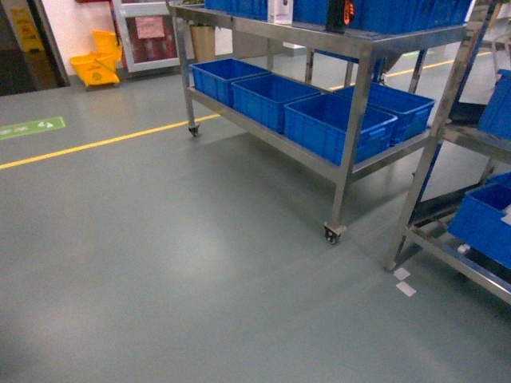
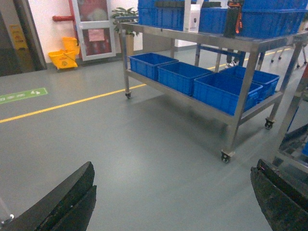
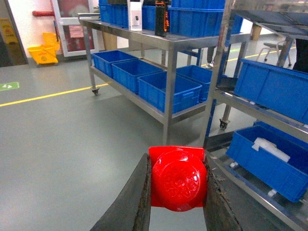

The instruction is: Pick red block from blue box to shelf

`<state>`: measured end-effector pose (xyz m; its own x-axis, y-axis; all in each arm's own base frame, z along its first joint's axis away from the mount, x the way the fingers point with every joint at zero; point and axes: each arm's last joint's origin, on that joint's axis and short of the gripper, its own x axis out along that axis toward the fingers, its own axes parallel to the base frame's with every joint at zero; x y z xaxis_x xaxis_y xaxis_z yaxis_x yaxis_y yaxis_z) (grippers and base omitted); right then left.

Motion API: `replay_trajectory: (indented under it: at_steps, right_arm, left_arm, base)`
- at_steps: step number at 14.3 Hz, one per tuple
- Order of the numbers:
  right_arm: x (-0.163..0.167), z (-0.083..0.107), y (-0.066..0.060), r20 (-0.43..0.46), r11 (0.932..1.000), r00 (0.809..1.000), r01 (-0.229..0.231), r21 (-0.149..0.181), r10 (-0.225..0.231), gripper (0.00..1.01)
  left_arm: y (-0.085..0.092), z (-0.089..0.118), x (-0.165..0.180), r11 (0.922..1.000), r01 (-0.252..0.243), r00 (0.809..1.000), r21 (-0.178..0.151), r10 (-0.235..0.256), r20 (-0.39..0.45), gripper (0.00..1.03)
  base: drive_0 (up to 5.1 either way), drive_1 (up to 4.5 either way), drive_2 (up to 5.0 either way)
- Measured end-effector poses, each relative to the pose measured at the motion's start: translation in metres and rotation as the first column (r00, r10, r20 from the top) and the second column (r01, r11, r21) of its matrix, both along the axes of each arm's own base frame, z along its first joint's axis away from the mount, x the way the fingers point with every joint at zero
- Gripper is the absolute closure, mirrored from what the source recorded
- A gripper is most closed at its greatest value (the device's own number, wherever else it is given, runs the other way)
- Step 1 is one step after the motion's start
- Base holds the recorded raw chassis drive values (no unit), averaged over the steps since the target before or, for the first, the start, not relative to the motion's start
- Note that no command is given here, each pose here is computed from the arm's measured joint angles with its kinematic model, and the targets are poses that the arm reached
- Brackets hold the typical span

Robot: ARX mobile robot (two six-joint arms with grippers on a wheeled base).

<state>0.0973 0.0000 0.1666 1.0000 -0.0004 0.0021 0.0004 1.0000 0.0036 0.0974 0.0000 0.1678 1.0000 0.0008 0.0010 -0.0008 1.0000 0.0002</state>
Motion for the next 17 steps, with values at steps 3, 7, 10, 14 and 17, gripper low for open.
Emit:
replay_trajectory:
  at_steps: [3,7,10,14,17]
  right_arm:
    - [0.0,0.0,0.0,0.0,1.0,1.0,0.0,0.0,0.0,0.8]
    - [0.0,0.0,0.0,0.0,1.0,1.0,0.0,0.0,0.0,0.8]
    - [0.0,0.0,0.0,0.0,1.0,1.0,0.0,0.0,0.0,0.8]
    - [0.0,0.0,0.0,0.0,1.0,1.0,0.0,0.0,0.0,0.8]
    - [0.0,0.0,0.0,0.0,1.0,1.0,0.0,0.0,0.0,0.8]
  left_arm:
    - [0.0,-0.0001,0.0,1.0,0.0,1.0,0.0,0.0,0.0,0.05]
    - [0.0,-0.0001,0.0,1.0,0.0,1.0,0.0,0.0,0.0,0.05]
    - [0.0,-0.0001,0.0,1.0,0.0,1.0,0.0,0.0,0.0,0.05]
    - [0.0,-0.0001,0.0,1.0,0.0,1.0,0.0,0.0,0.0,0.05]
    - [0.0,-0.0001,0.0,1.0,0.0,1.0,0.0,0.0,0.0,0.05]
  base:
    - [-1.4,-1.43,-1.4]
    - [-1.5,-1.46,-1.5]
    - [-1.4,-1.42,-1.4]
    - [-1.5,-1.48,-1.5]
    - [-1.4,-1.44,-1.4]
